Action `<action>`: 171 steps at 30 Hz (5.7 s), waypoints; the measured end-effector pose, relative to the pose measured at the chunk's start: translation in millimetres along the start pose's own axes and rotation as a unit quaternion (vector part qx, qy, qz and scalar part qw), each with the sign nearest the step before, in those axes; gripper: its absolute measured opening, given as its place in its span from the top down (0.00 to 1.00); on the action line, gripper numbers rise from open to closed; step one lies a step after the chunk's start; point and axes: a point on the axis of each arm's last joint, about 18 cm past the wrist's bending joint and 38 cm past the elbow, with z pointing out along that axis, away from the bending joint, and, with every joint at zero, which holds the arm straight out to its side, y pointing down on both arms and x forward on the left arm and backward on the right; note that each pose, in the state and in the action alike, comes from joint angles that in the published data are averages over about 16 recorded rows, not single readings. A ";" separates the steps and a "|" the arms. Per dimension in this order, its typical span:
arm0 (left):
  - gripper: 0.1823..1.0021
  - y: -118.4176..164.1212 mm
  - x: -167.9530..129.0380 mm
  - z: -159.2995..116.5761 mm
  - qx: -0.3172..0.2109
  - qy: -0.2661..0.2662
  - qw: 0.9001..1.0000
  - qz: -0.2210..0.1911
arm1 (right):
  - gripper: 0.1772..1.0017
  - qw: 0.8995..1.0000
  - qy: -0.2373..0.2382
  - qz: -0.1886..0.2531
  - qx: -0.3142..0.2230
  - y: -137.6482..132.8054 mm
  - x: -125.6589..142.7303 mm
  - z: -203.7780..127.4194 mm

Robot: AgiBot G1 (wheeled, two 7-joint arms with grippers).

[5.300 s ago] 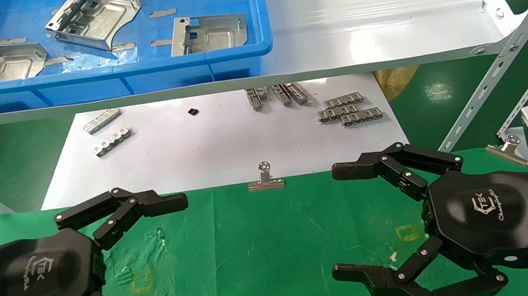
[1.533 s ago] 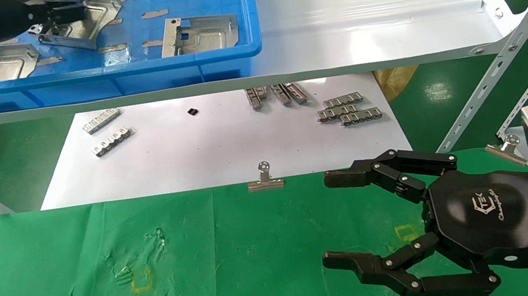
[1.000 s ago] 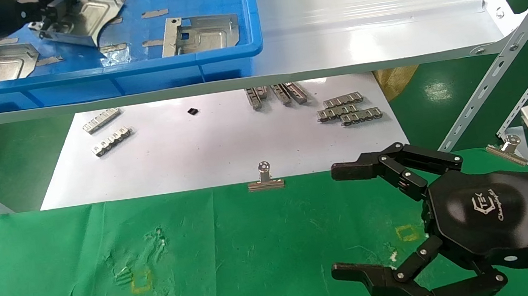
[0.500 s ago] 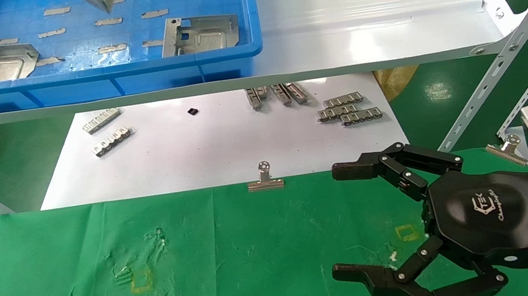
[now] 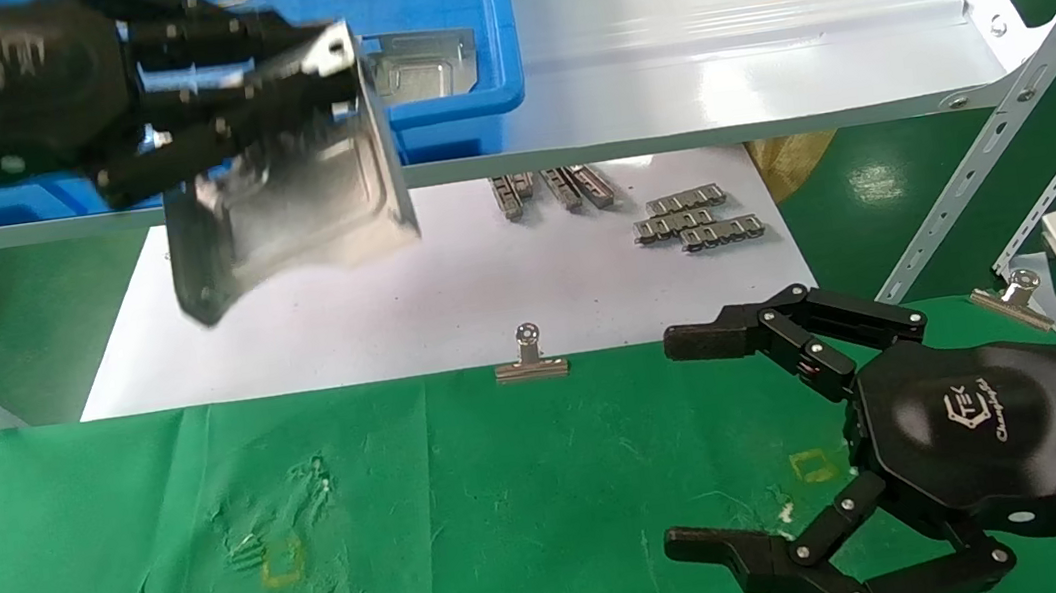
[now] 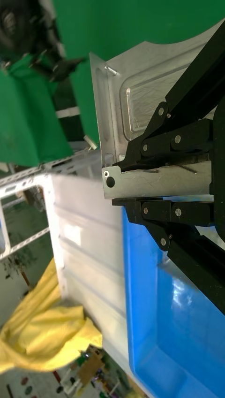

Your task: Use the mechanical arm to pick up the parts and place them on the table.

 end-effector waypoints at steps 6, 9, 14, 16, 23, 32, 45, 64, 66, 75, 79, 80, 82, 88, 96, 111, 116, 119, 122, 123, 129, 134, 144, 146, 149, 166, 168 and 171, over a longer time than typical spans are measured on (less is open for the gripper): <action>0.87 23.0 47.3 -10.2 -0.006 0.049 0.998 0.028 | 0.00 1.000 0.000 0.000 0.000 0.0 0.0 0.0; 0.87 41.1 70.8 -14.5 -0.014 0.070 0.997 0.037 | 0.00 1.000 0.000 0.000 0.000 0.0 0.0 0.0; 0.87 83.1 98.1 -21.1 -0.041 0.082 0.994 0.052 | 0.00 1.000 0.000 0.000 0.000 0.0 0.0 0.0; 0.87 102.6 105.9 -23.1 -0.055 0.081 0.993 0.058 | 0.00 1.000 0.000 0.000 0.000 0.0 0.0 0.0; 0.87 170.4 130.2 -29.5 -0.115 0.075 0.988 0.074 | 0.00 1.000 0.000 0.000 0.000 0.0 0.0 0.0; 0.87 216.7 152.6 -29.3 -0.156 0.086 0.981 0.079 | 0.00 1.000 0.000 0.000 0.000 0.0 0.0 0.0; 0.85 231.4 158.2 -29.2 -0.174 0.106 0.975 0.088 | 0.00 1.000 0.000 0.000 0.000 0.0 0.0 0.0; 0.55 228.9 159.5 -40.1 -0.156 0.050 0.985 -0.058 | 0.00 1.000 0.000 0.000 0.000 0.0 0.0 0.0; 0.51 229.9 160.6 -41.6 -0.156 0.045 0.984 -0.074 | 0.00 1.000 0.000 0.000 0.000 0.0 0.0 -0.1; 0.26 229.7 163.4 -42.0 -0.150 0.039 0.983 -0.096 | 0.00 1.000 0.000 0.000 0.000 0.1 0.1 -0.1; 0.18 225.5 162.1 -39.0 -0.139 0.037 0.985 -0.100 | 0.00 1.000 0.000 0.000 0.000 0.1 0.0 -0.1; 0.16 224.1 161.8 -38.1 -0.136 0.037 0.985 -0.101 | 0.00 1.000 0.000 0.000 0.000 0.1 0.0 -0.1; 0.12 221.2 161.5 -36.5 -0.128 0.035 0.985 -0.106 | 0.00 1.000 0.000 0.000 0.000 0.1 0.0 -0.1; 0.04 208.9 160.3 -31.1 -0.101 0.031 0.987 -0.121 | 0.00 1.000 0.000 0.000 0.000 0.1 0.0 -0.1; 0.01 188.2 159.7 -25.8 -0.065 0.030 0.987 -0.141 | 0.00 1.000 0.000 0.000 0.000 0.1 0.0 -0.1; 0.00 140.1 163.9 -22.0 -0.003 0.041 0.984 -0.175 | 0.00 1.000 0.000 0.000 0.000 0.1 0.0 -0.1; 0.00 121.9 167.5 -22.2 0.014 0.050 0.981 -0.185 | 0.00 1.000 0.000 0.000 0.000 0.1 0.0 -0.1; 0.00 110.6 170.3 -22.5 0.024 0.056 0.980 -0.191 | 0.00 1.000 0.000 0.000 0.000 0.1 0.0 -0.1; 0.00 99.0 173.6 -23.0 0.033 0.063 0.978 -0.197 | 0.00 1.000 0.000 0.000 0.000 0.1 0.0 -0.1; 0.00 95.1 174.8 -23.2 0.036 0.066 0.977 -0.199 | 0.00 1.000 0.000 0.000 0.000 0.1 0.0 -0.1; 0.00 71.4 183.4 -24.6 0.051 0.083 0.973 -0.210 | 0.00 1.000 0.000 0.000 0.000 0.1 0.0 -0.1; 0.00 53.4 191.4 -25.8 0.060 0.099 0.969 -0.217 | 0.00 1.000 0.000 0.000 0.000 0.1 0.1 -0.1; 0.00 36.0 200.2 -27.4 0.067 0.114 0.966 -0.221 | 0.00 1.000 0.000 0.000 0.000 0.1 0.1 -0.2; 0.00 35.4 200.5 -27.5 0.067 0.115 0.966 -0.221 | 0.00 1.000 0.000 0.000 0.000 0.1 0.1 -0.2; 0.00 36.1 200.0 -27.5 0.067 0.114 0.966 -0.221 | 0.00 1.000 0.000 0.000 0.000 0.1 0.1 -0.2; 0.00 40.6 197.6 -27.0 0.065 0.110 0.966 -0.223 | 0.00 1.000 0.000 0.000 0.000 0.1 0.1 -0.2; 0.00 40.8 197.5 -27.0 0.065 0.110 0.967 -0.223 | 0.00 1.000 0.000 0.000 0.000 0.1 0.1 -0.2; 0.00 41.0 197.5 -27.0 0.065 0.109 0.967 -0.223 | 0.00 1.000 0.000 0.000 0.000 0.1 0.1 -0.2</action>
